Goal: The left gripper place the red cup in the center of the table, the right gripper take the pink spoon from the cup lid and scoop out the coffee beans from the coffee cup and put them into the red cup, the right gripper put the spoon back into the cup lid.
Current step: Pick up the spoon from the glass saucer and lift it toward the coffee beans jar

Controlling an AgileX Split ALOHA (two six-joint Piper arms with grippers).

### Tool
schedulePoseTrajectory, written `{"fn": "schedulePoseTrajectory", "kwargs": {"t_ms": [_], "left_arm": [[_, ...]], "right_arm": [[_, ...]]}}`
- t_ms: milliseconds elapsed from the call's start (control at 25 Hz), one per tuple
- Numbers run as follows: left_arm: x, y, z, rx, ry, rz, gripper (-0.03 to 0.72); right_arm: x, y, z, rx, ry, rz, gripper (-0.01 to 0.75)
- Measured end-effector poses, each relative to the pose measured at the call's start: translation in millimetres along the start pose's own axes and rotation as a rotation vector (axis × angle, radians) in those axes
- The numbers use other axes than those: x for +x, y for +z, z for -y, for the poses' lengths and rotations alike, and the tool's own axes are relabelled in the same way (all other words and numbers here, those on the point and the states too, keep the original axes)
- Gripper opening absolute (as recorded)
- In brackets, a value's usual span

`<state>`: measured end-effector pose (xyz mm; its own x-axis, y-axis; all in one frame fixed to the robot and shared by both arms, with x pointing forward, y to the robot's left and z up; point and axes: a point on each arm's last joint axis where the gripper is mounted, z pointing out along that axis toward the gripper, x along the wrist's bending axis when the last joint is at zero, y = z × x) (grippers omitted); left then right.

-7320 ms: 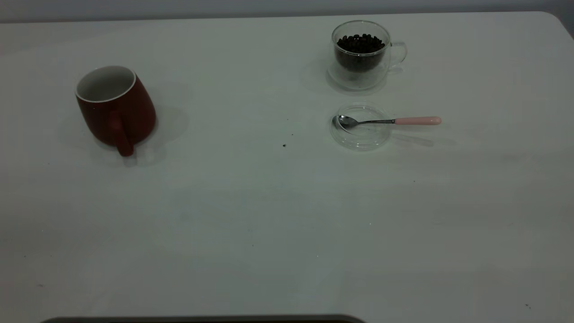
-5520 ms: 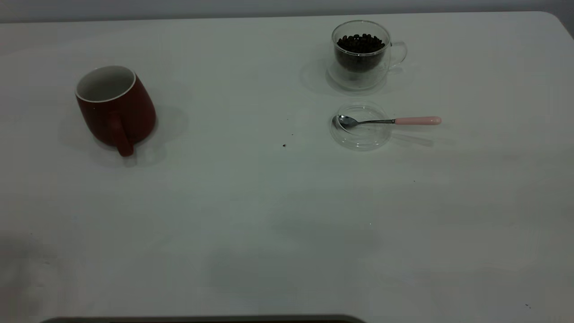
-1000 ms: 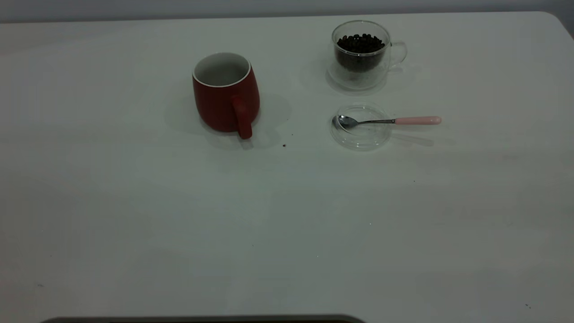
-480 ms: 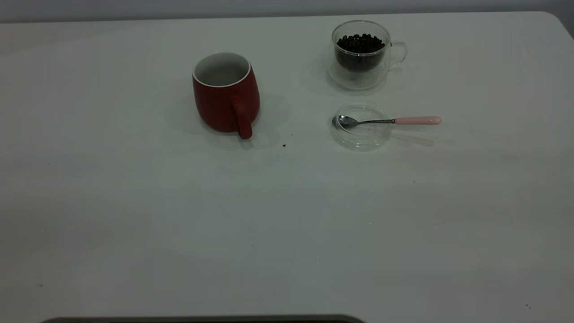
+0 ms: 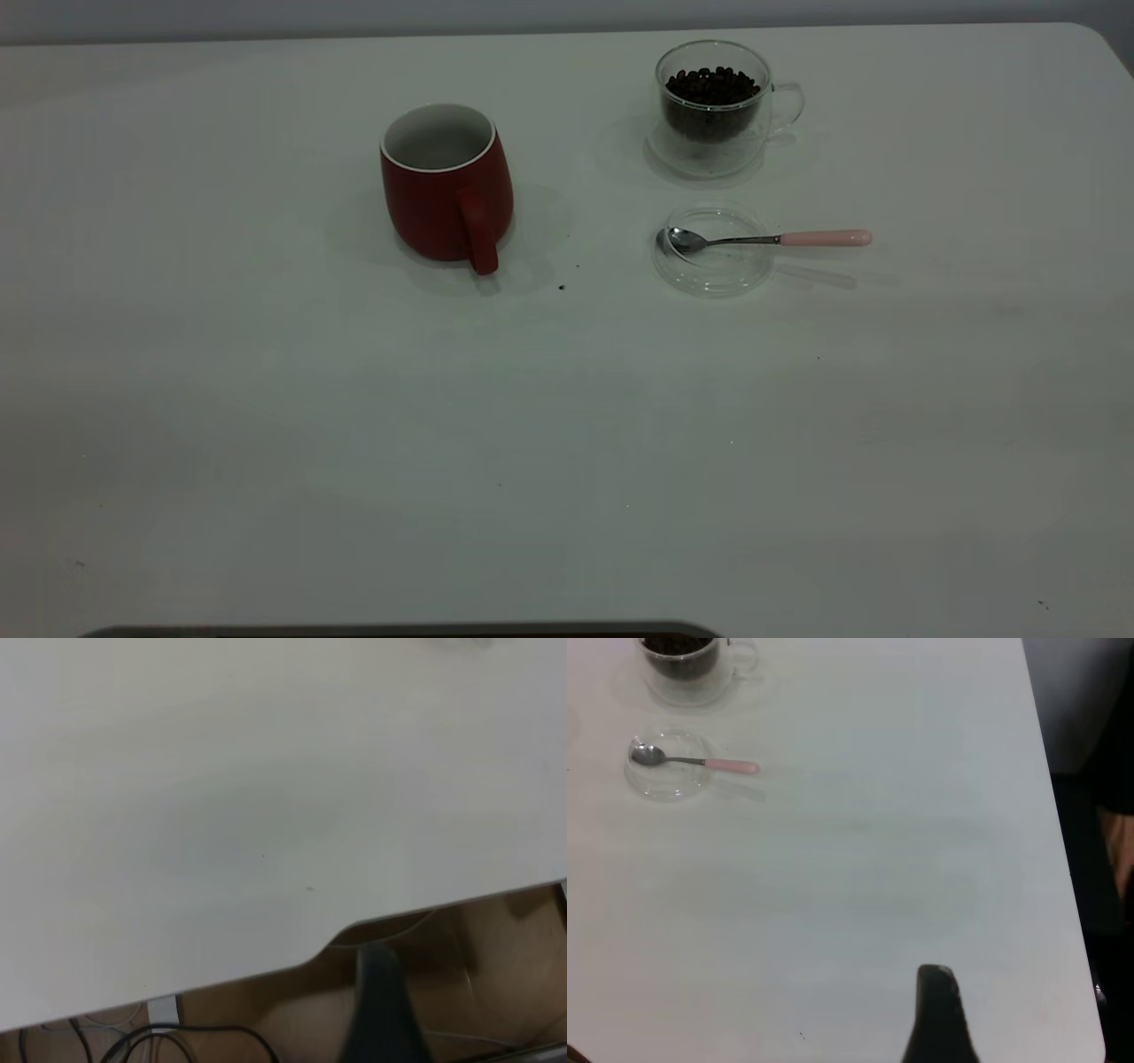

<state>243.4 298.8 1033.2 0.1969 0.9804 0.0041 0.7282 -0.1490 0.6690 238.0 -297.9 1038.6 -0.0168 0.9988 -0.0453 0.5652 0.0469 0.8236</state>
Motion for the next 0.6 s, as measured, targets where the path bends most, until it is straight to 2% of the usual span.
{"fn": "schedulePoseTrajectory", "kwargs": {"t_ms": [600], "left_arm": [[0.0, 0.0, -0.1, -0.001, -0.007, 0.0, 0.588]], "right_arm": [[0.0, 0.0, 0.0, 0.0, 0.0, 0.0, 0.581]]}}
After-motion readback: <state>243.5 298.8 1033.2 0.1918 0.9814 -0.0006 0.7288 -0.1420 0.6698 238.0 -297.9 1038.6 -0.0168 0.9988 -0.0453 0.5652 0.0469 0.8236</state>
